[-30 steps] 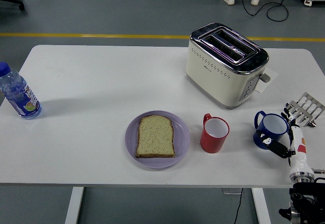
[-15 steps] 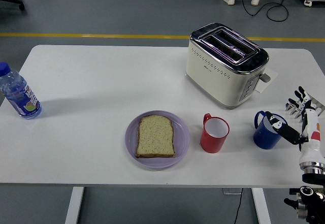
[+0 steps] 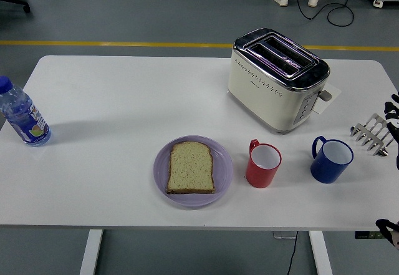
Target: Pick up the cup,pour liquid into bread,place the cup on the desk
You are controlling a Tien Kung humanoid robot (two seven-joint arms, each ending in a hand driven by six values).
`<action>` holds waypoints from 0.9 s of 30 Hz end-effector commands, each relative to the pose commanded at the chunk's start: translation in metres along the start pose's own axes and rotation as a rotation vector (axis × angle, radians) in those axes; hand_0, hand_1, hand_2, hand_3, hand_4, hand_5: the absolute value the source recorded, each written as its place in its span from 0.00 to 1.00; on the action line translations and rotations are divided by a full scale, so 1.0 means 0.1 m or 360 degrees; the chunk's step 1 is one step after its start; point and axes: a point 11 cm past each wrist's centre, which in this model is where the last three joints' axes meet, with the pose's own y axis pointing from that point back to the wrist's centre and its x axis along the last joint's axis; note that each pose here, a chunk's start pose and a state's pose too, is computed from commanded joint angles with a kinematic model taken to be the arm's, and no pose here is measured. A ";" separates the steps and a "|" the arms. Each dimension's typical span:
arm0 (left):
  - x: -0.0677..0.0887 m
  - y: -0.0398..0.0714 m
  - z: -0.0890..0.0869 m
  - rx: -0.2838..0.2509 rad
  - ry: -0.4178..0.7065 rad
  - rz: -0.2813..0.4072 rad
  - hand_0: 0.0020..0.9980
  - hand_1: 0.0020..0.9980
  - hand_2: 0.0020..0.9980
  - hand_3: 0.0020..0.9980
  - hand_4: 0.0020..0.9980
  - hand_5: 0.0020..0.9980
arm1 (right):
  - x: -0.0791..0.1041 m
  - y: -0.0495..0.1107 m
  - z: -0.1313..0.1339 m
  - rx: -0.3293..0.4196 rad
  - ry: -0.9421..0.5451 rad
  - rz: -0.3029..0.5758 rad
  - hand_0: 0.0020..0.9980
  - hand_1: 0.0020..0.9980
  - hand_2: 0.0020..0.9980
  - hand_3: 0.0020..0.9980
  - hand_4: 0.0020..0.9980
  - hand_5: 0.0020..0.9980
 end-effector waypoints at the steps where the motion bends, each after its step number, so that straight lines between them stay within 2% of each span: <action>1: 0.00 0.00 -0.01 0.0001 -0.0003 0.0000 0.64 0.65 0.65 0.51 0.24 0.85 | 0.03 -0.01 -0.01 -0.0008 -0.0083 0.0011 0.71 0.61 0.64 0.59 0.54 0.11; 5: 0.00 0.00 -0.02 0.0006 -0.0009 0.0000 0.64 0.64 0.65 0.51 0.24 0.85 | 0.18 -0.04 -0.04 -0.0023 -0.0381 0.0059 0.70 0.61 0.64 0.59 0.55 0.12; 14: 0.00 0.00 -0.04 0.0011 -0.0015 0.0000 0.64 0.65 0.65 0.51 0.24 0.85 | 0.42 -0.02 0.13 -0.0142 -0.0961 0.0250 0.69 0.60 0.64 0.59 0.56 0.14; 20: 0.00 0.00 -0.03 0.0007 -0.0010 -0.0002 0.64 0.65 0.65 0.51 0.24 0.85 | 0.46 -0.03 0.20 -0.0191 -0.1010 0.0291 0.69 0.60 0.64 0.59 0.56 0.14; 27: -0.01 0.00 0.02 -0.0005 0.0000 -0.0004 0.64 0.65 0.65 0.51 0.24 0.86 | 0.49 -0.04 0.28 -0.0335 -0.0992 0.0291 0.68 0.59 0.63 0.59 0.55 0.15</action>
